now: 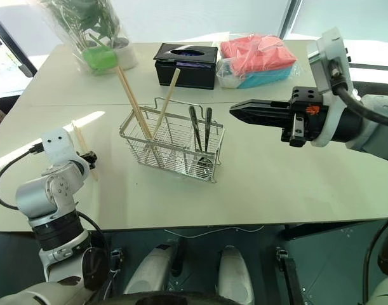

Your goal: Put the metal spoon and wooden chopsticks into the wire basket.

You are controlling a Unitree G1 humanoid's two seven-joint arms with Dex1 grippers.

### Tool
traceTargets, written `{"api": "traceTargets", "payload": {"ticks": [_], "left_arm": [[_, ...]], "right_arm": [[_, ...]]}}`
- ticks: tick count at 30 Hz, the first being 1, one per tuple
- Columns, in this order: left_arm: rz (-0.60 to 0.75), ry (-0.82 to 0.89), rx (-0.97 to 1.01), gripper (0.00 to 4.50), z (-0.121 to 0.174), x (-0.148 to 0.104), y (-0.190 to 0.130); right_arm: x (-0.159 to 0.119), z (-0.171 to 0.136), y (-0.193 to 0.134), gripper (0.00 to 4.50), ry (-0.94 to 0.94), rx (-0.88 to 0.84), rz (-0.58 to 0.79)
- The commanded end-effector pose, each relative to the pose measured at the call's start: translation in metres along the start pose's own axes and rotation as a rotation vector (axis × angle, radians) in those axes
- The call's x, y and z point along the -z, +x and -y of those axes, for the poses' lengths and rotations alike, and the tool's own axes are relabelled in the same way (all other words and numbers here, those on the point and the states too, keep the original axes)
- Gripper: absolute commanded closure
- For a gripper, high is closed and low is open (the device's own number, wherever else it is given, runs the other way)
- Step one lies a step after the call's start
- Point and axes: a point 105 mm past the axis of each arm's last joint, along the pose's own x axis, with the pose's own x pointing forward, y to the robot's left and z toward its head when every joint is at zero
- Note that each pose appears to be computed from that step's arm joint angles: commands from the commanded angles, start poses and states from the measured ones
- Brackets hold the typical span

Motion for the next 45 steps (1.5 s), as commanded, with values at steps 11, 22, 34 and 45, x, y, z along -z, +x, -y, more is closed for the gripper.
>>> {"api": "traceTargets", "payload": {"ticks": [11,22,34,45], "left_arm": [[0.006,-0.014,-0.086,4.47,-0.021,-0.004,0.001],[0.594,0.08,0.416,4.47,0.071,-0.127,-0.057],[0.977,0.1,1.002,4.47,0.112,-0.191,-0.123],[0.963,-0.079,1.387,4.47,0.115,-0.177,-0.159]], "right_arm": [[-0.012,0.0,-0.003,4.5,-0.047,0.016,0.04],[-0.006,0.008,-0.001,4.5,-0.03,0.057,0.068],[-0.001,-0.009,0.0,4.5,-0.04,0.046,0.08],[0.006,-0.011,0.007,4.5,-0.023,0.056,0.097]]}}
